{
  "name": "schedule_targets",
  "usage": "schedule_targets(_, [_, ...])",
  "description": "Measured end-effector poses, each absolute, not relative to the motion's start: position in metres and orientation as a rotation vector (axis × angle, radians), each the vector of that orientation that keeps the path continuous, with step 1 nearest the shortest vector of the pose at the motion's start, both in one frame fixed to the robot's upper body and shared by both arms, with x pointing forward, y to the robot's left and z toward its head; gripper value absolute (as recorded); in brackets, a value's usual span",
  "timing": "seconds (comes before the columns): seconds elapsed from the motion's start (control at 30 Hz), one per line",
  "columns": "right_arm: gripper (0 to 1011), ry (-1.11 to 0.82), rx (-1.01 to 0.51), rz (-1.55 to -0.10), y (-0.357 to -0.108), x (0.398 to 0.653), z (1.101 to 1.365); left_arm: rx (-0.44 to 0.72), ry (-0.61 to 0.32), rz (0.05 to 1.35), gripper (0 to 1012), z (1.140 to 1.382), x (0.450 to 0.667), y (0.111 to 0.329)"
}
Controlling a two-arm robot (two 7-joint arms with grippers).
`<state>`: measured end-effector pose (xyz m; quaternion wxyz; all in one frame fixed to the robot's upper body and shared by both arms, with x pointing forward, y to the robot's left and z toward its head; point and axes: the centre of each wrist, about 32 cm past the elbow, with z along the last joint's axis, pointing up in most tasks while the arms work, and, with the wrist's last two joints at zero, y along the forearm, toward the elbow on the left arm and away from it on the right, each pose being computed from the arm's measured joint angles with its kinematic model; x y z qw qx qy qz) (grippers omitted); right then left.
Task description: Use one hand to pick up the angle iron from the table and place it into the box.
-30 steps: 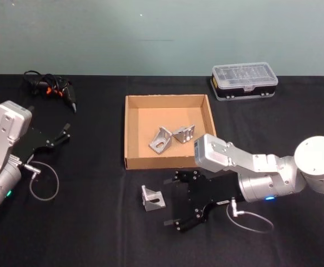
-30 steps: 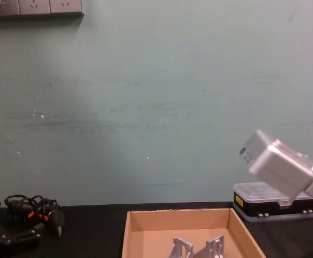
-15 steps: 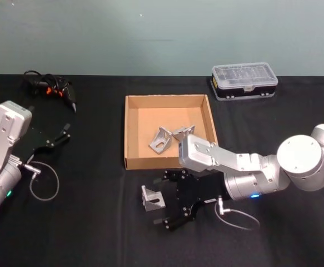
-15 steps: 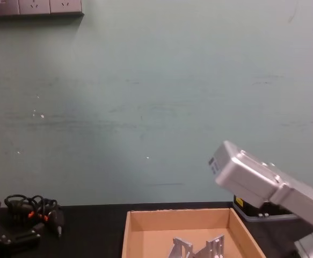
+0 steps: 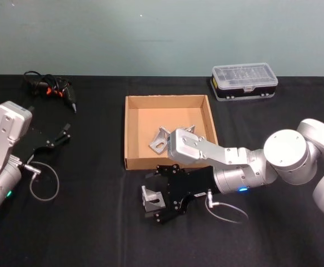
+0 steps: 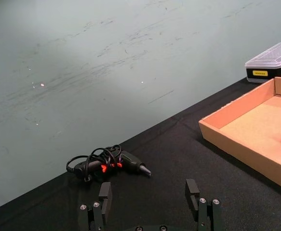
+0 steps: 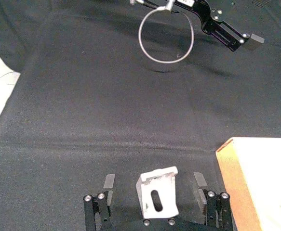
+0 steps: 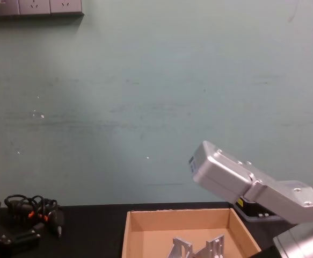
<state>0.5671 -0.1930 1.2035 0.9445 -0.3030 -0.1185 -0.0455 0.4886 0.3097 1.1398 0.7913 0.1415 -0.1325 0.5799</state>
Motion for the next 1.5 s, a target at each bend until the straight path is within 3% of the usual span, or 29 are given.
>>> schedule_targets(1.1, [1003,-0.222,-0.602,-0.074,-0.181,0.568,1.195,0.305,-0.285,1.248,1000,1.140,0.489,0.310])
schedule_targets(1.37, [864,-0.207,-0.612,-0.083,-0.181,0.566,1.195,0.305,-0.285,1.248,1000,1.140,0.489,0.310])
schedule_targets(1.5, [722,-0.207,-0.613,-0.087,-0.182,0.566,1.194,0.304,-0.285,1.248,1000,1.140,0.489,0.310])
